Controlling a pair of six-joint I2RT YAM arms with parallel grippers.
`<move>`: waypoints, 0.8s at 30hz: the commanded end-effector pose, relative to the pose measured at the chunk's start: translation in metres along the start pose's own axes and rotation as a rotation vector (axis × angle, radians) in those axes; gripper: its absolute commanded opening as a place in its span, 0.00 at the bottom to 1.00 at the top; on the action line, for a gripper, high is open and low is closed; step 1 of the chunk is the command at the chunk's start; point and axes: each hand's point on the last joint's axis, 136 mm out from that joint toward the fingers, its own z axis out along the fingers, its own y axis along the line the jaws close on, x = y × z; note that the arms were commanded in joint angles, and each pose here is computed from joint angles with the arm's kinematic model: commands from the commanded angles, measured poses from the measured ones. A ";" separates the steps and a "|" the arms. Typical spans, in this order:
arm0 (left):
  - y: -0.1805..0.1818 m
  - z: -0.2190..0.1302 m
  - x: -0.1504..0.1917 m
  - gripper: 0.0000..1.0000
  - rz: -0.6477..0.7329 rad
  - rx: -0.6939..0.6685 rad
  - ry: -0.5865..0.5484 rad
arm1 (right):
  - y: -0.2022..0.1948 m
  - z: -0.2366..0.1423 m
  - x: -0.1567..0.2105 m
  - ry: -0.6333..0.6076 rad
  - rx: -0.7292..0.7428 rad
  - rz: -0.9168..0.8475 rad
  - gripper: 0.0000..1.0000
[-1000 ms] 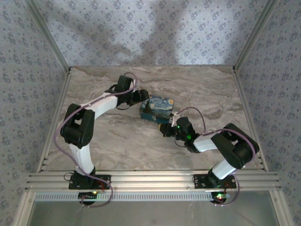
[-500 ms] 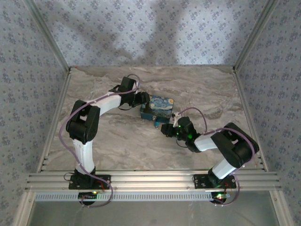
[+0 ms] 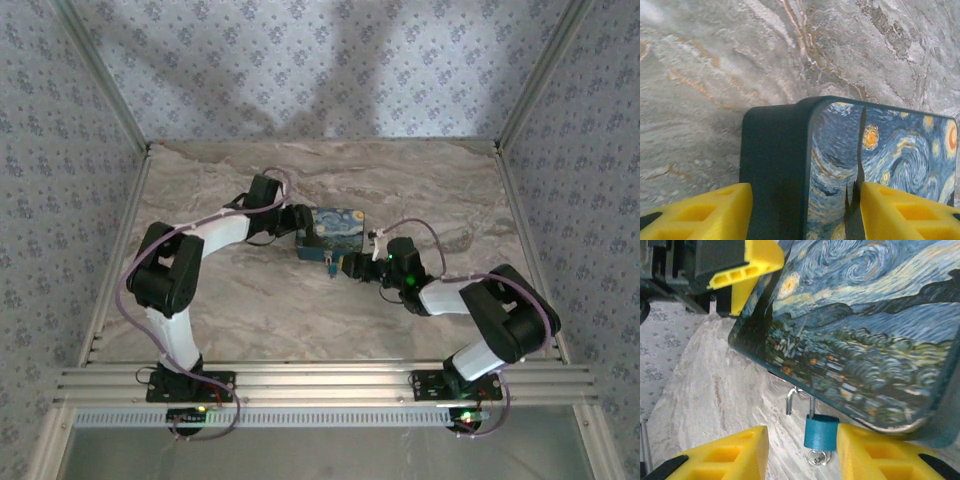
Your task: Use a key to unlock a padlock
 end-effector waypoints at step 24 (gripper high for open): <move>0.028 -0.015 0.040 0.58 -0.080 -0.092 0.039 | 0.009 0.022 0.002 0.099 -0.187 -0.002 0.59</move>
